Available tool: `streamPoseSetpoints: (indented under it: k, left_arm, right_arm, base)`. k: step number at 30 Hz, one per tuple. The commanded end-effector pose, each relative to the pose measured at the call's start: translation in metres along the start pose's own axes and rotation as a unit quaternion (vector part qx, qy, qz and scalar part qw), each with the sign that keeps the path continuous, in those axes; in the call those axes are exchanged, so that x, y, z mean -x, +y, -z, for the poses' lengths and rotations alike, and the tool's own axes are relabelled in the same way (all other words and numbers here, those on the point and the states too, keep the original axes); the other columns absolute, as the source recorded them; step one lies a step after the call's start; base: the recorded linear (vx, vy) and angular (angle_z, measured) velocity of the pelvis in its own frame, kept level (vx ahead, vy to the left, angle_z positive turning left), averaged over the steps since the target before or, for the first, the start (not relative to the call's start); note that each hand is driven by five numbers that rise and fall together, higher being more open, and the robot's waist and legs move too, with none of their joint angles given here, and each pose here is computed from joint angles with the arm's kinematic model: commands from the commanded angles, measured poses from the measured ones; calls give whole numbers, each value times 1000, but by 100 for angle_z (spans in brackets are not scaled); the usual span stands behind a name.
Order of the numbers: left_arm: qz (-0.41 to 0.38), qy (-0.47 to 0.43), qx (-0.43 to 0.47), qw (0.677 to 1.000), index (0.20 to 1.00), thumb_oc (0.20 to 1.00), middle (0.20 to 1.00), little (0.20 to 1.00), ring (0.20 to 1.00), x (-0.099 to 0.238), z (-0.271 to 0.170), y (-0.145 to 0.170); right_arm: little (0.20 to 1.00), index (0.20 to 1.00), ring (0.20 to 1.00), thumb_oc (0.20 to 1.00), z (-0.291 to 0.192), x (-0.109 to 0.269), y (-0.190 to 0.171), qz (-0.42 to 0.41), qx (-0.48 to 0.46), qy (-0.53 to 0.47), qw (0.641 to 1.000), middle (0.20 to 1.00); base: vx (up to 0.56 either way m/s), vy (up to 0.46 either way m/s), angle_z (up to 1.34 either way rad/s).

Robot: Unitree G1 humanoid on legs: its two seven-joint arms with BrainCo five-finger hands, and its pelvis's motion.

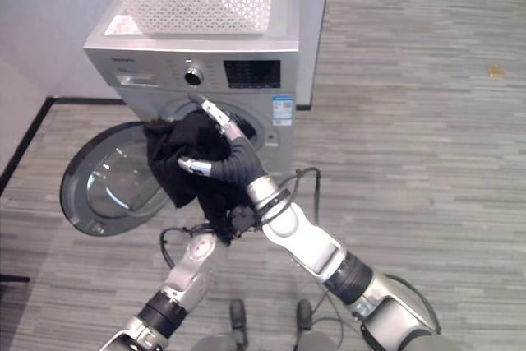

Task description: Grab the laundry basket,head to the washer,open it,put in the laundry and shut it.

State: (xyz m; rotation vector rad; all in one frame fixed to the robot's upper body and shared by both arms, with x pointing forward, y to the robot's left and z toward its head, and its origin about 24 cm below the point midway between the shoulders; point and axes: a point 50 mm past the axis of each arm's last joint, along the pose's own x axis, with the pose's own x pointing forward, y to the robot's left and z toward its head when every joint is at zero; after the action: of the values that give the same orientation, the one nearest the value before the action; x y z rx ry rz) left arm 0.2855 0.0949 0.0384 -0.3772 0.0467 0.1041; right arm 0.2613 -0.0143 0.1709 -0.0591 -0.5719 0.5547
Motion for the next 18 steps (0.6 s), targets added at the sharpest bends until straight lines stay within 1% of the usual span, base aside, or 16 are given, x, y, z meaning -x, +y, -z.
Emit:
streamPoseSetpoints:
  k: [1, 3, 5, 6, 8, 9, 14, 17, 18]
  left_arm:
    - [11, -76, -13, 997, 200, 200, 200, 200, 200, -14, -25, -11]
    - [-23, -84, -19, 996, 200, 200, 200, 200, 200, -15, -28, 7]
    - [-32, -86, -22, 996, 200, 200, 200, 200, 200, -15, -28, 12]
    - [-47, -88, -22, 995, 200, 200, 200, 200, 200, -13, -28, 21]
    - [-51, -86, -25, 995, 200, 200, 200, 200, 200, -12, -27, 24]
    - [-57, -87, -38, 994, 200, 200, 200, 200, 200, -12, -27, 30]
    - [-63, -100, -51, 992, 200, 200, 200, 200, 200, -12, -32, 36]
    - [-79, -112, -45, 990, 200, 200, 200, 200, 200, -12, -38, 43]
    - [-90, -115, -46, 988, 200, 200, 200, 200, 200, -12, -40, 49]
  right_arm:
    - [1000, 1000, 1000, 1000, -32, -16, -6, 28, -52, -90, 994, 1000]
    - [1000, 1000, 1000, 1000, -31, -13, -12, 34, -41, -90, 994, 1000]
    - [1000, 1000, 1000, 1000, -31, -10, -14, 35, -39, -90, 995, 1000]
    - [1000, 1000, 1000, 1000, -29, -7, -17, 37, -37, -87, 995, 1000]
    - [1000, 1000, 1000, 1000, -29, -5, -18, 39, -39, -86, 995, 1000]
    - [1000, 1000, 1000, 1000, -26, -1, -23, 49, -47, -80, 994, 1000]
    - [1000, 1000, 1000, 1000, -21, 12, -35, 71, -51, -69, 994, 1000]
    - [1000, 1000, 1000, 1000, -19, 25, -53, 109, -36, -63, 991, 1000]
    - [1000, 1000, 1000, 1000, -18, 33, -63, 130, -17, -58, 990, 1000]
  base:
    - [0, 0, 0]
    - [0, 0, 0]
    - [0, -5, -3]
    - [1, -8, -10]
    - [5, -9, -9]
    - [8, -10, -6]
    - [2, -5, -2]
    - [0, 0, 0]
    - [0, 0, 0]
